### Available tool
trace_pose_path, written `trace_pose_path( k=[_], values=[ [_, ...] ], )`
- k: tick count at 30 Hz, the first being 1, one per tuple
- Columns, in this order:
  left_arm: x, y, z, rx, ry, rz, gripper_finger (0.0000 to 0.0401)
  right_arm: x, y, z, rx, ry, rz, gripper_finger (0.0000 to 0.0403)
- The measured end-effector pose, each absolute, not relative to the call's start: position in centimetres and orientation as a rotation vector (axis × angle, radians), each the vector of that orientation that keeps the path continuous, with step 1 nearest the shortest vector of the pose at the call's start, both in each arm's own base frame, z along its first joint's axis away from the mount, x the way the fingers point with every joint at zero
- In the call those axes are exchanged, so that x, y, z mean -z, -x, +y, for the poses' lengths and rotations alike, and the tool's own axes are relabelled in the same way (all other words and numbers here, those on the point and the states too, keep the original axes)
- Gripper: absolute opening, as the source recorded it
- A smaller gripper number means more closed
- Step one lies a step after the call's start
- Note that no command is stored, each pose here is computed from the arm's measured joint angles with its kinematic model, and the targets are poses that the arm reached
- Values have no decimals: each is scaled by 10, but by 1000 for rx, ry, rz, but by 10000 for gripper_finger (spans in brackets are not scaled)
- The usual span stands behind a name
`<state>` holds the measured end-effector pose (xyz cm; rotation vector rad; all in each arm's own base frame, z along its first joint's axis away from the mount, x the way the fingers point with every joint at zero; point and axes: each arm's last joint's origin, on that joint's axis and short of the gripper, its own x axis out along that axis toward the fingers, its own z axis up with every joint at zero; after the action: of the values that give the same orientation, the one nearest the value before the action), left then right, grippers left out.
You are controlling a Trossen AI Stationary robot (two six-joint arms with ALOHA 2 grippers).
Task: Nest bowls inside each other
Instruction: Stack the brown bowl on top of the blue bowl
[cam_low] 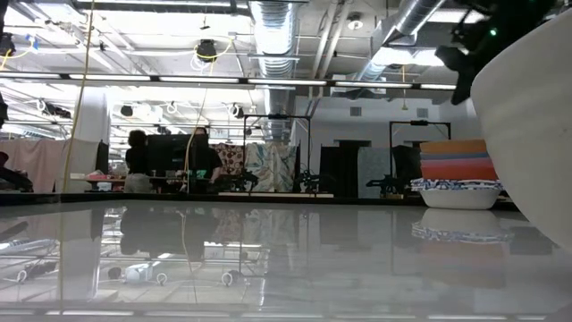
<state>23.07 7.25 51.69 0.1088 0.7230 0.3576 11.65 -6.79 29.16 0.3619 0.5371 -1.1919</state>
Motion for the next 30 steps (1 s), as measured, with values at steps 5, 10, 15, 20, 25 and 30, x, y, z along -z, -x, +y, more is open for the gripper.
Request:
trace_pose_path(
  k=[5, 10, 15, 20, 25, 30],
  values=[
    [-520, -233, 73, -356, -133, 686, 251, -266, -121, -63, 1274, -347, 539, 14],
    [-521, -233, 73, -355, -140, 679, 251, -248, -130, -66, 1295, -324, 608, 6],
    [-521, -233, 73, -355, -138, 680, 251, -240, -137, -70, 1317, -301, 673, 8],
    [-520, -233, 73, -356, -134, 684, 251, -238, -138, -71, 1296, -331, 680, 8],
    [-520, -233, 73, -355, -132, 692, 251, -252, -139, -64, 1257, -327, 598, 8],
    [-520, -233, 73, -354, -135, 690, 251, -248, -138, -66, 1308, -286, 591, 8]
  ],
)
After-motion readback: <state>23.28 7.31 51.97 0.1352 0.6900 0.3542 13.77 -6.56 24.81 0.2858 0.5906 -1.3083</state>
